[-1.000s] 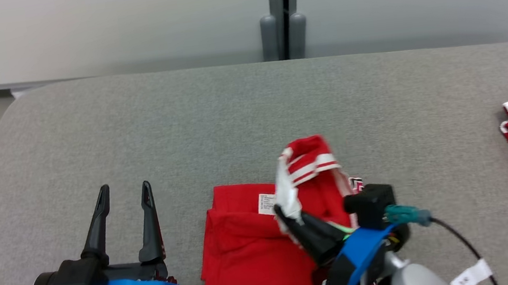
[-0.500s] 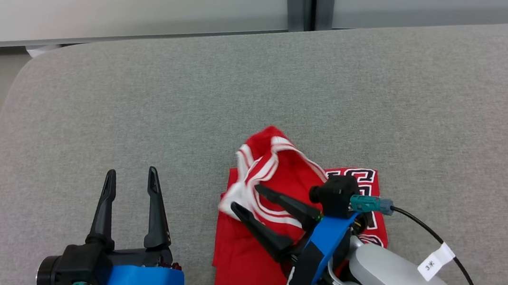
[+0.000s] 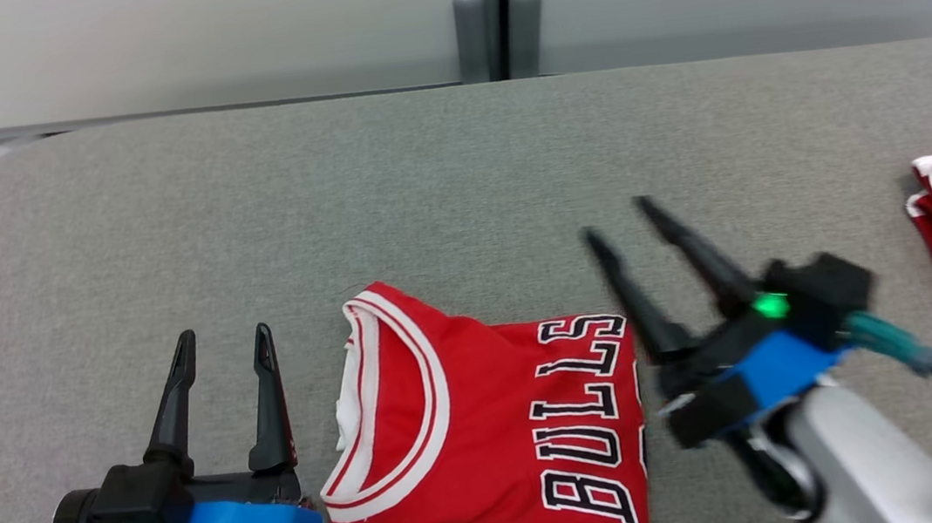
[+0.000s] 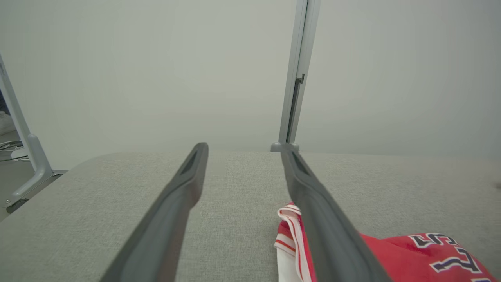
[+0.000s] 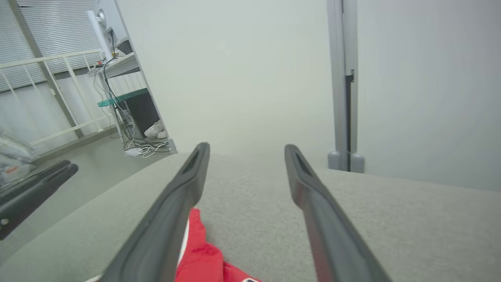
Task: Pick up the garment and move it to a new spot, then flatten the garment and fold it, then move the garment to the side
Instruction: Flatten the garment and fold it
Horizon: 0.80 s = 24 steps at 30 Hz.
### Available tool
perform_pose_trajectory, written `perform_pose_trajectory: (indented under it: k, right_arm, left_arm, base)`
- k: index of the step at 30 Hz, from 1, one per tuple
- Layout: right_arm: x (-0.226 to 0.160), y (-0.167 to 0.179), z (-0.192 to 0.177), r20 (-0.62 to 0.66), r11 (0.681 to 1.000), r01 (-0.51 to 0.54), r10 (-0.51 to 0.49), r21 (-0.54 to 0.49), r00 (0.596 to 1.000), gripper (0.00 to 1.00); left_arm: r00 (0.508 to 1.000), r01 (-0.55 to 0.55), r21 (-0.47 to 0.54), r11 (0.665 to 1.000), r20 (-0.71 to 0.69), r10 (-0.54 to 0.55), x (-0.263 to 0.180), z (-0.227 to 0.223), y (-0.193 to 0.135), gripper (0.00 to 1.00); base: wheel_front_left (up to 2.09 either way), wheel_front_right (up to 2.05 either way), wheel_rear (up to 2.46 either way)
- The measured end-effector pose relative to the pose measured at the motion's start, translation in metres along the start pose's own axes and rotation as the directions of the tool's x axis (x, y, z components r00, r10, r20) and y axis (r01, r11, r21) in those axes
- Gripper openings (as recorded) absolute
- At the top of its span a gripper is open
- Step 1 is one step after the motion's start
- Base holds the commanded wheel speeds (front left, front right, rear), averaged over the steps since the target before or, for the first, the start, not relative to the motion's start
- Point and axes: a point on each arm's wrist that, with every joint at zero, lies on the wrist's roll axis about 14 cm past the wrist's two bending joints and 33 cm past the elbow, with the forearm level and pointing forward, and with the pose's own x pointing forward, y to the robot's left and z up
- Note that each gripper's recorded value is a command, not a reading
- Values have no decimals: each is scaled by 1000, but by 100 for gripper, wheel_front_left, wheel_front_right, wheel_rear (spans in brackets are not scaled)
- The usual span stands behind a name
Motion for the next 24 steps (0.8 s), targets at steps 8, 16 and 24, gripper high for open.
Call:
perform_pose_trajectory:
  k: [8,16,24]
  right_arm:
    - [-94,-98,21,-2,927,345,-349,-149,937,100]
    - [-145,-99,33,-22,875,447,-458,-187,889,100]
    - [-168,-76,38,-37,871,454,-468,-189,883,100]
  left_arm:
    - [1000,27,16,1000,-10,-27,-4,-3,-7,100]
    - [999,30,44,999,-34,-28,-20,-5,-5,100]
    - [998,21,58,998,-60,-17,-48,-6,-2,100]
  base:
    - [0,0,0]
    - [0,0,0]
    - [0,0,0]
